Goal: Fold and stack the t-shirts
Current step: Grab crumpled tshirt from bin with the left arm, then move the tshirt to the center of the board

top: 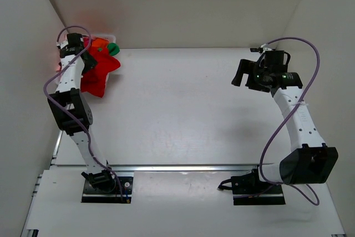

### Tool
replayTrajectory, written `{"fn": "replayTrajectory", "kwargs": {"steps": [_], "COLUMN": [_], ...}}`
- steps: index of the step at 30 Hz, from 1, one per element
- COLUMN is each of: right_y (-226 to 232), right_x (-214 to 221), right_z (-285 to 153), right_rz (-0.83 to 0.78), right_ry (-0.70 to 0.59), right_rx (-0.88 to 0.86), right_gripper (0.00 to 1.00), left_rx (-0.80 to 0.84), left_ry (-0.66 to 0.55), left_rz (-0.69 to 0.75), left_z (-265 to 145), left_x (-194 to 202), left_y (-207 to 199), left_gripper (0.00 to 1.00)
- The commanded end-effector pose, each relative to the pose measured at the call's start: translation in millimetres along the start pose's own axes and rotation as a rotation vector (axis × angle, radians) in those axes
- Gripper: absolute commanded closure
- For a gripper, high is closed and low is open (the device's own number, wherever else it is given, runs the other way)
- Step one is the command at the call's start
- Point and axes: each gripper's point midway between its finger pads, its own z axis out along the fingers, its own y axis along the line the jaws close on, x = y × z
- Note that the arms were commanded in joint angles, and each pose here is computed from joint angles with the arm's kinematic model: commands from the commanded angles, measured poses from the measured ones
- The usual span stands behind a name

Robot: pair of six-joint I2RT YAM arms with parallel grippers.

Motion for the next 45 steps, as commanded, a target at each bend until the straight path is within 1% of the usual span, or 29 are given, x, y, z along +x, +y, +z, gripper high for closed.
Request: {"fn": "replayTrajectory", "kwargs": {"steps": [1, 3, 4, 5, 6, 7, 8, 9, 11, 12, 14, 16, 17, 18, 19, 20, 21, 23, 26, 28, 30, 33, 37, 39, 40, 41, 43, 44, 45], "right_y": [-3.1, -5.9, -7.5, -7.4, -12.5, -12.2, -13.7, -16.3, -14.9, -16.4, -16.7, -11.5, -13.7, -20.9, -19.9, -17.5, -16.3, -17.5, -8.7, -7.0, -6.9, -9.7, -14.2, -15.0, -15.6, -16.7, -16.0, -16.4, -16.2], "right_x": [2.3, -1.1, -3.9, -3.1, -6.4, -7.4, -8.0, -6.0, -12.9, -14.5, -20.8, -25.2, -24.8, -25.9, -25.0, -26.0, -25.1, -25.5, -20.9, -18.2, -12.9, -8.5, -2.9, 0.3, 1.3, 6.8, 10.3, 14.9, 20.5], "right_z": [-6.8, -7.7, -8.8, -7.1, -7.5, -7.8, -6.7, -6.6, -10.6, -13.1, -17.7, -18.0, -17.0, -16.1, -15.6, -14.3, -12.1, -9.6, -9.6, -11.4, -14.0, -19.3, -25.1, -25.5, -26.0, -22.9, -23.8, -22.4, -19.6], "right_rz": [0.009, 0.002, 0.005, 0.004, 0.018, 0.007, 0.003, 0.005, -0.014, -0.024, -0.019, -0.014, -0.014, 0.013, 0.009, 0.015, 0.007, 0.008, -0.016, -0.002, -0.012, -0.005, 0.001, 0.001, -0.002, -0.001, -0.002, 0.000, -0.001], "right_ry": [-0.012, -0.019, -0.026, -0.017, -0.025, -0.023, -0.023, -0.018, -0.042, -0.046, -0.069, -0.085, -0.082, -0.085, -0.082, -0.084, -0.080, -0.076, -0.070, -0.070, -0.071, -0.076, -0.078, -0.075, -0.074, -0.052, -0.050, -0.038, -0.022], "right_rx": [-0.006, 0.001, 0.006, 0.003, 0.016, 0.015, 0.018, 0.029, 0.040, 0.044, 0.049, 0.033, 0.035, 0.047, 0.046, 0.034, 0.032, 0.042, 0.029, 0.019, 0.016, 0.022, 0.030, 0.034, 0.034, 0.034, 0.025, 0.023, 0.016], "right_gripper": [0.01, 0.02, 0.11, 0.23, 0.33, 0.44, 0.66, 0.77, 0.85, 0.96, 0.98, 0.96, 0.97, 0.96, 0.95, 0.95, 0.95, 0.96, 0.97, 0.96, 0.95, 0.95, 0.96, 0.95, 0.95, 0.95, 0.93, 0.92, 0.88], "left_rx": [-0.030, -0.030, -0.032, -0.030, -0.003, 0.029, 0.043, 0.097, 0.211, 0.240, 0.387, 0.504, 0.593, 0.667, 0.736, 0.825, 0.889, 1.056, 1.318, 1.423, 1.527, 1.489, 1.352, 1.234, 1.164, 1.093, 1.007, 0.964, 0.934], "left_ry": [-0.009, 0.056, 0.084, 0.081, 0.077, 0.061, 0.049, 0.004, -0.096, -0.114, -0.205, -0.190, -0.133, -0.028, -0.013, 0.081, 0.115, 0.170, 0.248, 0.285, 0.204, 0.164, 0.103, 0.154, 0.212, 0.322, 0.425, 0.479, 0.501], "left_rz": [0.046, 0.059, 0.062, 0.066, 0.067, 0.060, 0.050, 0.024, -0.031, -0.045, -0.125, -0.169, -0.185, -0.183, -0.162, -0.118, -0.061, 0.118, 0.291, 0.297, 0.229, 0.105, 0.073, 0.080, 0.077, 0.071, 0.069, 0.085, 0.114], "left_z": [0.7, 20.6, 24.1, 26.7, 25.0, 17.4, 13.5, -0.9, -40.2, -51.7, -112.8, -153.2, -174.5, -177.5, -203.4, -231.2, -250.6, -320.6, -407.5, -439.3, -468.9, -449.6, -415.5, -379.4, -352.3, -325.0, -290.4, -273.2, -261.7], "left_x": [-7.1, 8.2, 15.6, 14.3, 10.9, 2.2, -3.0, -22.4, -66.9, -75.5, -121.1, -126.0, -113.9, -87.4, -76.4, -40.3, -20.9, 44.5, 107.4, 121.6, 99.2, 74.5, 58.4, 76.3, 95.8, 126.5, 166.8, 192.6, 212.3], "left_y": [-1.5, -11.2, -12.8, -18.6, -26.0, -32.3, -36.0, -44.7, -60.1, -64.8, -78.1, -88.2, -98.2, -113.0, -123.5, -144.0, -153.6, -203.0, -236.0, -237.3, -224.3, -195.3, -163.2, -148.8, -142.5, -130.6, -115.6, -105.5, -99.8], "left_gripper": [0.07, 0.21, 0.39, 0.63, 0.84, 0.92, 1.00, 1.00, 1.00, 1.00, 1.00, 1.00, 1.00, 1.00, 1.00, 1.00, 1.00, 1.00, 1.00, 1.00, 1.00, 1.00, 1.00, 1.00, 1.00, 1.00, 1.00, 0.97, 0.81]}}
